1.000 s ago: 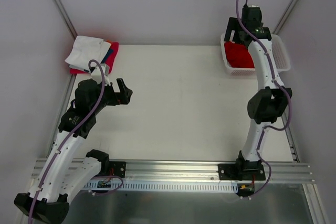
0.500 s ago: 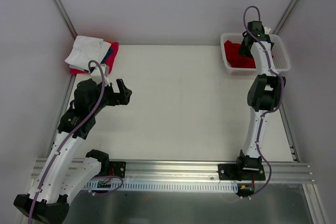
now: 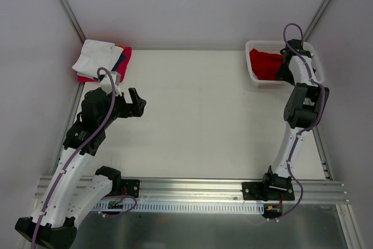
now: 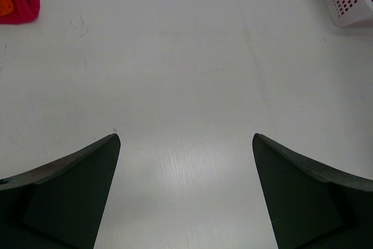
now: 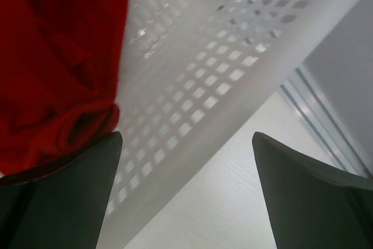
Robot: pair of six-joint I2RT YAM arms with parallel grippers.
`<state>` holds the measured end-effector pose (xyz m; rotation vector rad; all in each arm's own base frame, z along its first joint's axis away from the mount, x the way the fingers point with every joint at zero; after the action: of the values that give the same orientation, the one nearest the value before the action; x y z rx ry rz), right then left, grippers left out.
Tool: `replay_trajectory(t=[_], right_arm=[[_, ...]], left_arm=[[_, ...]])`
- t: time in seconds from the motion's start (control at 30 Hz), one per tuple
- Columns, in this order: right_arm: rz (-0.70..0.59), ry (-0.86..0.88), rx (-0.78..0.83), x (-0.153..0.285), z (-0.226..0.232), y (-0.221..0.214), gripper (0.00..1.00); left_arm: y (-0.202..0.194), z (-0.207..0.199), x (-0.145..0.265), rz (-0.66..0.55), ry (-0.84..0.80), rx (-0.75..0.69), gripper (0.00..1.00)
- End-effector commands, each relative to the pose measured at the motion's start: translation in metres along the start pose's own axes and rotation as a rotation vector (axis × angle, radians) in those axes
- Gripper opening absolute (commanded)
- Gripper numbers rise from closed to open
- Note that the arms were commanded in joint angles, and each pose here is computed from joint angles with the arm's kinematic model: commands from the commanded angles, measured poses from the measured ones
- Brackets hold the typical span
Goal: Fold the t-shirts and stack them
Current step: Grab crumpled tshirt from bin with the right arm
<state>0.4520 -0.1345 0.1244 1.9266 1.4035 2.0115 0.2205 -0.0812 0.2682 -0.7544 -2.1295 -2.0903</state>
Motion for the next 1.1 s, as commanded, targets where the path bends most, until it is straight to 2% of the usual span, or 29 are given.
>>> replay_trajectory(t=[0.0, 0.13, 0.27, 0.4, 0.83, 1.07], right_arm=[[0.05, 0.227, 0.016, 0.048, 0.031, -0.007, 0.99], [0.004, 0.354, 0.069, 0.09, 0.063, 0.001, 1.0], [-0.035, 0.428, 0.073, 0.129, 0.07, 0.01, 0.99], [-0.068, 0.427, 0.095, 0.147, 0.067, 0.013, 0.99], [-0.086, 0.392, 0.163, 0.133, 0.066, 0.012, 0.99], [-0.02, 0.443, 0.12, 0.093, 0.074, 0.017, 0.99]], left_arm=[[0.013, -0.001, 0.008, -0.041, -0.001, -0.014, 0.99], [0.012, 0.0, 0.007, -0.038, 0.003, -0.016, 0.99], [0.013, 0.001, 0.008, -0.043, 0.009, -0.022, 0.99], [0.014, 0.001, 0.009, -0.047, 0.012, -0.024, 0.99], [0.012, 0.001, 0.009, -0.043, 0.006, -0.024, 0.99], [0.011, 0.001, 0.008, -0.039, 0.007, -0.024, 0.99]])
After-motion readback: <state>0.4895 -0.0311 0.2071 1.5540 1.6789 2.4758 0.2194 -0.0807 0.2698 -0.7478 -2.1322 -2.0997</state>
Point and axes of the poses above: each gripper's point midway between its finger pads, its own x axis back along the fingers, its own z axis along the line the jaws close on, y = z × x, the point moved 4 cm from there along x, back along the fingers, and after that the axes turned 12 degrees about -x, right-handed, at the moved point
